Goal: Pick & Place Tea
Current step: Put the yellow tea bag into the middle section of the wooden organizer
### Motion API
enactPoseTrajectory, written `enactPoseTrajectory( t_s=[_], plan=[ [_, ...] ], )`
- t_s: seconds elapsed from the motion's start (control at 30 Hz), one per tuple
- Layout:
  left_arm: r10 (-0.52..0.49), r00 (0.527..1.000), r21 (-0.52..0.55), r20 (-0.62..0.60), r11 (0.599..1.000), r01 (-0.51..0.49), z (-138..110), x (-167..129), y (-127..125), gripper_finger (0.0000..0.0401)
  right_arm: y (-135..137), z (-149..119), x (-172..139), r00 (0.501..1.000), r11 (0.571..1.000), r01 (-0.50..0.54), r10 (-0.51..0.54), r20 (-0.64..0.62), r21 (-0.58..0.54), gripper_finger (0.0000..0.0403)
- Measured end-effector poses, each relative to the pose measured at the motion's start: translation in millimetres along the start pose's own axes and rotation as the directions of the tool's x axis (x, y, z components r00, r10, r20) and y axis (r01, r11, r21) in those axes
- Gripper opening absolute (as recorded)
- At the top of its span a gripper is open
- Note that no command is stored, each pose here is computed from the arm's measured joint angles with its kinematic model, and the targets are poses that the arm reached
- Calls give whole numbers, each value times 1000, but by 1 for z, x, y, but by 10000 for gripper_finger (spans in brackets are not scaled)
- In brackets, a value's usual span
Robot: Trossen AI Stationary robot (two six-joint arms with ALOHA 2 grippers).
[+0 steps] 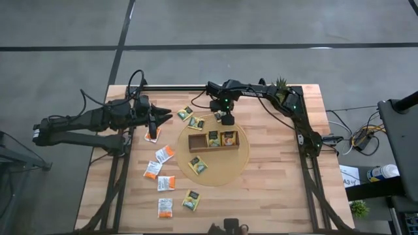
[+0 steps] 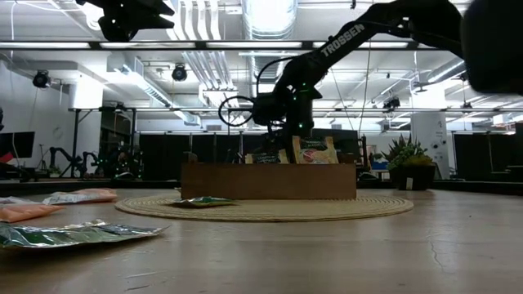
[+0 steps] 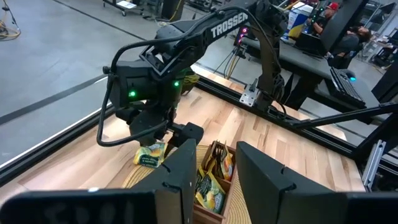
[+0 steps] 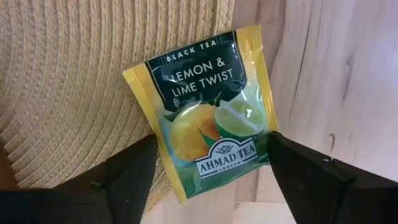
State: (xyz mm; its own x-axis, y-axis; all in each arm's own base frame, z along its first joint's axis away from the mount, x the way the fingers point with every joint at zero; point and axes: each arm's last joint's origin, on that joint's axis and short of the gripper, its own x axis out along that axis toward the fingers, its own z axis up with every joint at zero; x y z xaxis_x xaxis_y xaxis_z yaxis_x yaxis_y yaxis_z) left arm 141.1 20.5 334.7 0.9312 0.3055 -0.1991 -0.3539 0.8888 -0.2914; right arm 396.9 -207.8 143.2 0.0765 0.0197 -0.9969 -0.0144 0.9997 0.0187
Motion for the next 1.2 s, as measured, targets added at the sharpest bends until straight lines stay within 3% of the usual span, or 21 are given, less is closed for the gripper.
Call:
enactPoseTrajectory(
  t_s=[0.23,0.53,0.6,0.9,1.2],
  plan=[
    [-1,1000,0,0,1000,1,0,0,0,108,-1,-1,1,1000,1000,-2,2,-5,-12,252],
    [0,1000,0,0,1000,0,0,0,0,108,-1,-2,1,1000,1000,-6,5,-11,-25,51],
    [0,1000,0,0,1000,0,0,0,0,108,-1,-2,0,1000,1000,-5,5,-11,-25,25],
    [-1,1000,0,0,1000,1,0,0,0,108,-2,1,-10,1000,1000,5,-5,-6,-24,37],
    [0,1000,-30,1,1000,0,0,0,0,108,-3,8,-61,995,999,51,-51,82,4,26]
  ],
)
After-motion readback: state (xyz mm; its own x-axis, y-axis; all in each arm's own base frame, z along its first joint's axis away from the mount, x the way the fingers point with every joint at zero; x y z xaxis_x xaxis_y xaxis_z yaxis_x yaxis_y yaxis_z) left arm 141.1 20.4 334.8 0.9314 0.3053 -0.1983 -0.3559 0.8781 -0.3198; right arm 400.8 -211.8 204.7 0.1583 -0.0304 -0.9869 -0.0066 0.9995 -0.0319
